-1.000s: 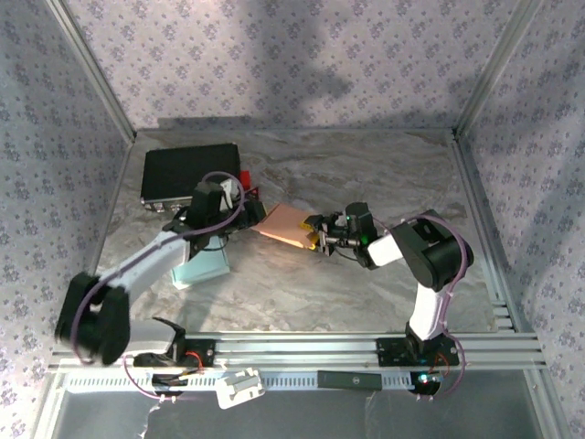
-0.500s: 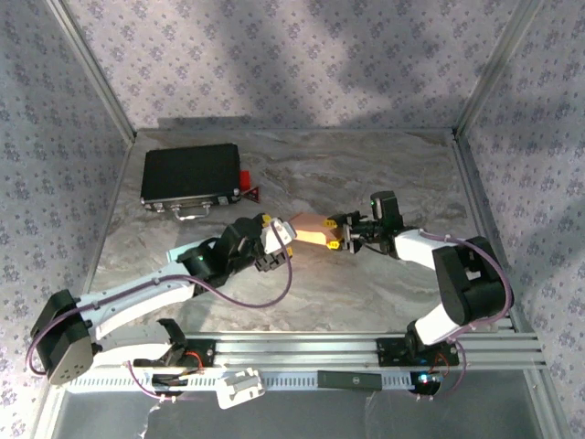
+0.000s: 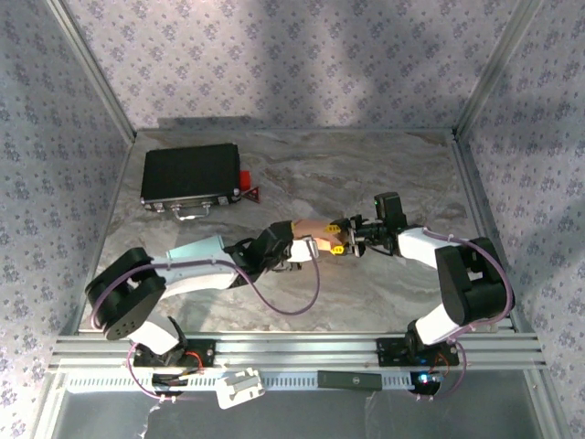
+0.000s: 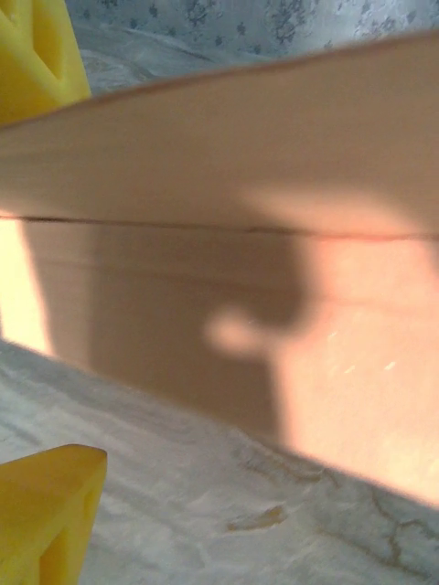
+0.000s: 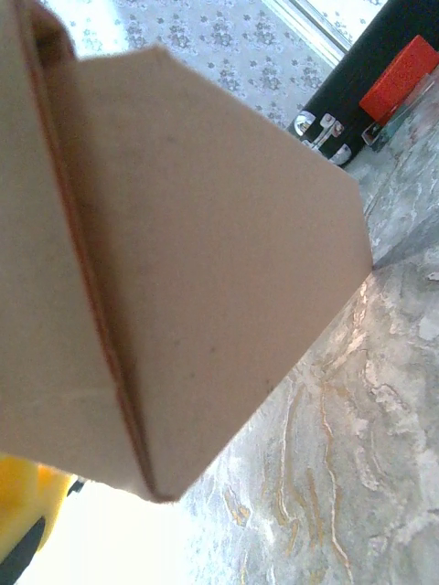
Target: Fold the paper box
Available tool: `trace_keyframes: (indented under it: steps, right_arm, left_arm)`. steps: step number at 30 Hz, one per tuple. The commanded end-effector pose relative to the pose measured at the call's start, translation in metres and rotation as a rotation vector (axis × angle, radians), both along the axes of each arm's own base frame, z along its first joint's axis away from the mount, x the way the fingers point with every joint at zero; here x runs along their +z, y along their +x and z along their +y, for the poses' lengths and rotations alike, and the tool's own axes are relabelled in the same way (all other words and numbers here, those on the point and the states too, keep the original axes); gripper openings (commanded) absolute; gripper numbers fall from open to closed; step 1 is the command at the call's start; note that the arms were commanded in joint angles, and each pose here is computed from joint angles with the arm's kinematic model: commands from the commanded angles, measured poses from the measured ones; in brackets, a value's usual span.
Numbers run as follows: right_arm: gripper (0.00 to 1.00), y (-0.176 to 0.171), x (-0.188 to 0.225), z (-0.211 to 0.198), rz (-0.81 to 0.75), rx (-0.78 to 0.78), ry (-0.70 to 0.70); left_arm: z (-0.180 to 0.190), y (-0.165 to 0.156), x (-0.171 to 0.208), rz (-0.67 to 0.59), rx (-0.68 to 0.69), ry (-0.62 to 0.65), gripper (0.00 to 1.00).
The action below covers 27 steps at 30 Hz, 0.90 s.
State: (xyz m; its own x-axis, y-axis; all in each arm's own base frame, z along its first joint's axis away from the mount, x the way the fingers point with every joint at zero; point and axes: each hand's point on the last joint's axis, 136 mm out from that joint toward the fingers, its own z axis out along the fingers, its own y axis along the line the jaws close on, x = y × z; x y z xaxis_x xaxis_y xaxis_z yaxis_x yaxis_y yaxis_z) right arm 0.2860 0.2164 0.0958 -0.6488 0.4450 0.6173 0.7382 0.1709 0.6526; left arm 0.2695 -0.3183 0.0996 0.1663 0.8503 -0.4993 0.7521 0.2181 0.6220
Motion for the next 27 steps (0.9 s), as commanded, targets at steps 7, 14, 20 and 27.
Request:
trace_keyframes:
  steps: [7, 14, 20, 27]
  right_arm:
    - [0.30, -0.009, -0.014, -0.009, 0.107, -0.016, -0.016]
    - [0.32, -0.006, -0.014, -0.010, 0.106, -0.004, 0.001]
    - [0.47, -0.004, -0.013, -0.013, 0.103, -0.010, 0.006]
    - [0.70, 0.005, 0.009, -0.024, 0.027, 0.012, -0.020]
  left_arm:
    - [-0.033, 0.020, 0.005, -0.081, -0.030, -0.045, 0.71]
    - [-0.035, 0.024, 0.002, -0.097, -0.018, -0.030, 0.56]
    - [-0.035, 0.019, 0.002, -0.099, -0.028, -0.030, 0.46]
    - [-0.029, 0.003, -0.001, -0.028, -0.067, 0.042, 0.42]
